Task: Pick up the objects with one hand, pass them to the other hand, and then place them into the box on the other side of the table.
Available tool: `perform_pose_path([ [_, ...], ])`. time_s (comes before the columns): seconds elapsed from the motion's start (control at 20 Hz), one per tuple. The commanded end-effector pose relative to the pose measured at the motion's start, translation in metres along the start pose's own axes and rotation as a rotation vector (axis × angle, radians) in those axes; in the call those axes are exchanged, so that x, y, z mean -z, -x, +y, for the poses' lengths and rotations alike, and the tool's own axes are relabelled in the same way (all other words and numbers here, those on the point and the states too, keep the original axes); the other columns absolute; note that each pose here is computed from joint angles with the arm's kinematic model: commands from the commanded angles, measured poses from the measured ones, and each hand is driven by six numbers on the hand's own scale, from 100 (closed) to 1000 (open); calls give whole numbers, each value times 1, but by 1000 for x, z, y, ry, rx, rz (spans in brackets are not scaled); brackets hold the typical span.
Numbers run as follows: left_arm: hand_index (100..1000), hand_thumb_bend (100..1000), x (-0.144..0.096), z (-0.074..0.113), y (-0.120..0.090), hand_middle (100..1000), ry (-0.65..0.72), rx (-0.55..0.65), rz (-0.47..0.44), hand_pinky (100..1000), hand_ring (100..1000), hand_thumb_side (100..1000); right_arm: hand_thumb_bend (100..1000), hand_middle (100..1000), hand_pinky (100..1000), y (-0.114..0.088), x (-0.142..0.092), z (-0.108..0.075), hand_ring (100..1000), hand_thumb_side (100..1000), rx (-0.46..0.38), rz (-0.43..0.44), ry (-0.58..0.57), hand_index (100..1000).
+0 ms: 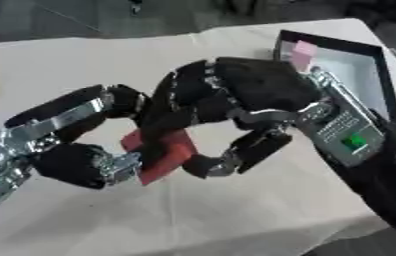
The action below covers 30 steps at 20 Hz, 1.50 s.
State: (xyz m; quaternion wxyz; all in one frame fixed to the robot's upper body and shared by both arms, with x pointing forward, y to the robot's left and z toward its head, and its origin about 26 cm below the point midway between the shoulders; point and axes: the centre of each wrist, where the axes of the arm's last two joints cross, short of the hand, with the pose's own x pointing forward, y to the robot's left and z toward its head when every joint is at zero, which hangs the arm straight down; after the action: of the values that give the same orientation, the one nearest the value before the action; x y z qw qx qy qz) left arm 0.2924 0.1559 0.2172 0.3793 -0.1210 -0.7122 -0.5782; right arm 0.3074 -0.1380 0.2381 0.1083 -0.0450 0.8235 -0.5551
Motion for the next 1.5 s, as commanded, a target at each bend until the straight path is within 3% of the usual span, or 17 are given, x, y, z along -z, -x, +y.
perform_pose_path([
  [0.05,651,100,1,3,-8,544,19,18,-43,752,545,742,100,321,731,3,-3,-3,631,100,-14,14,13,868],
  [0.2,681,100,1,2,-7,571,37,17,-53,760,566,846,100,320,737,4,-4,-2,632,100,-17,13,7,868],
  [0.45,706,107,0,2,-7,593,59,-2,-72,770,583,928,100,319,739,5,-6,2,632,100,-15,13,-9,870],
  [0.8,719,155,-1,1,-6,607,84,-34,-94,774,591,957,100,318,734,11,-15,10,629,100,-2,48,-32,869],
  [1.2,725,296,-2,3,-5,614,57,-102,-119,777,598,1000,100,318,744,17,-21,22,628,100,-16,52,-67,871],
  [1.5,725,289,-7,10,-5,613,-56,-183,-90,773,596,1000,100,319,753,12,-15,14,628,100,-64,6,-49,873],
])
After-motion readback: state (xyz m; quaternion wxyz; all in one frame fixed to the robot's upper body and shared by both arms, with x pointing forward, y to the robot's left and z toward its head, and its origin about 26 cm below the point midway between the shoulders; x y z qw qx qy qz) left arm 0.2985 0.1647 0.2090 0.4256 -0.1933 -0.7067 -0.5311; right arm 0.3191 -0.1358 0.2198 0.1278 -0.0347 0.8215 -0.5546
